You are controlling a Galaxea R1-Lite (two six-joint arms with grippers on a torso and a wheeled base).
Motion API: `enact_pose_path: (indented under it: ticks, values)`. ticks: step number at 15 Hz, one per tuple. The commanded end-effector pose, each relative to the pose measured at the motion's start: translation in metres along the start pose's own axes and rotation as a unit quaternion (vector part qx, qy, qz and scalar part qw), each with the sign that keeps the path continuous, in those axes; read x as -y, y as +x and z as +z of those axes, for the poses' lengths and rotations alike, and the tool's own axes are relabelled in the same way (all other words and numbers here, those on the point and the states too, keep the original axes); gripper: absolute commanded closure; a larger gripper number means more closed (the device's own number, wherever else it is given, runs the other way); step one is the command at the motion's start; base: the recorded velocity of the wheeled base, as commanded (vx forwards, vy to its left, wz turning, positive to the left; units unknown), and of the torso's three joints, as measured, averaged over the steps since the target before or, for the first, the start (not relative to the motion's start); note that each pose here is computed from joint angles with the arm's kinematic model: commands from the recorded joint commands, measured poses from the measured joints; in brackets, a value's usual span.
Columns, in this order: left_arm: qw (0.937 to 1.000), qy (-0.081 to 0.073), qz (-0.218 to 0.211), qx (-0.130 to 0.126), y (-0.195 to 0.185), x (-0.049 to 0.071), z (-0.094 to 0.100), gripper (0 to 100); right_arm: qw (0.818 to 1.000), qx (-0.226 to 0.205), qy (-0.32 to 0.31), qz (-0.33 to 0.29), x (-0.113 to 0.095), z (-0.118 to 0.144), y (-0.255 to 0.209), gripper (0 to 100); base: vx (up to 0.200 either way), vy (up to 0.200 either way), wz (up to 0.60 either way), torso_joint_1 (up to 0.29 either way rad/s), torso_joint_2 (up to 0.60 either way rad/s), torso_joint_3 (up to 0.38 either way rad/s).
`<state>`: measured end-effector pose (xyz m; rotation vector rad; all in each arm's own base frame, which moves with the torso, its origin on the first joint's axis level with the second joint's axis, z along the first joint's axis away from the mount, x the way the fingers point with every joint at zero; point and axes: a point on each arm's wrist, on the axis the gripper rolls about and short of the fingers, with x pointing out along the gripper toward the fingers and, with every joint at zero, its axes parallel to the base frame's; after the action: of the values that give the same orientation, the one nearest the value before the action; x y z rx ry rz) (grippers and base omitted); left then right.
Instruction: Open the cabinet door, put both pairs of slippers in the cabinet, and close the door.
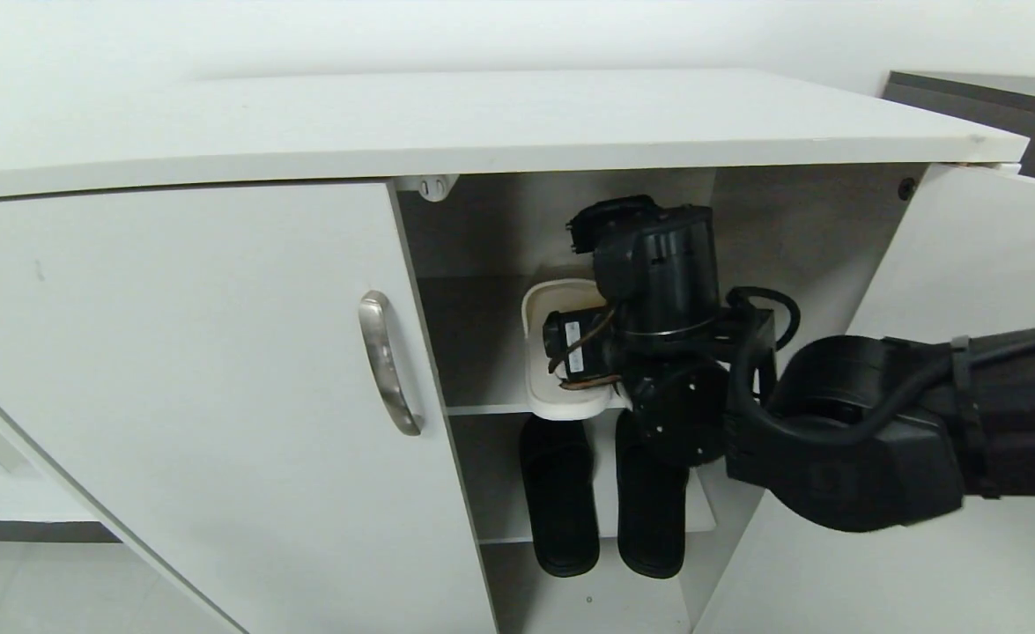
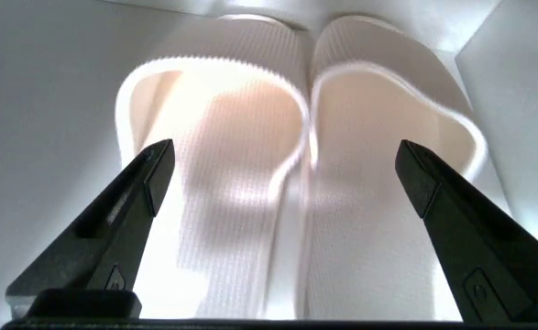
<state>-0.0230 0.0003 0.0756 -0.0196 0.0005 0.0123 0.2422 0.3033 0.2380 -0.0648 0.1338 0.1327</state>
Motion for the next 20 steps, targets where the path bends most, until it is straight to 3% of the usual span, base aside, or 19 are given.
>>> enact_pose_path:
  ticks: [1,6,7,20]
  values:
    - [1.0000,0.000,0.000,0.000,0.000,0.000,0.000,100,0.999,0.018,0.013,0.031,0.017,-0.001,-0.041,0,0.000,0.000,0.00,0.000,0.00,0.000]
    - [1.0000,0.000,0.001,0.000,0.000,0.000,0.000,100,0.997,0.028,0.023,0.061,0.028,-0.019,-0.062,0,0.000,0.000,0.00,0.000,0.00,0.000]
    - [1.0000,0.000,0.001,-0.001,0.000,0.000,0.000,100,0.997,0.027,0.023,0.062,0.029,-0.021,-0.063,100,0.000,0.000,0.00,0.000,0.00,0.000]
    - [1.0000,0.000,0.001,-0.001,0.000,0.000,0.000,100,0.996,0.013,0.006,0.084,0.024,-0.037,-0.069,100,0.000,0.000,0.00,0.000,0.00,0.000]
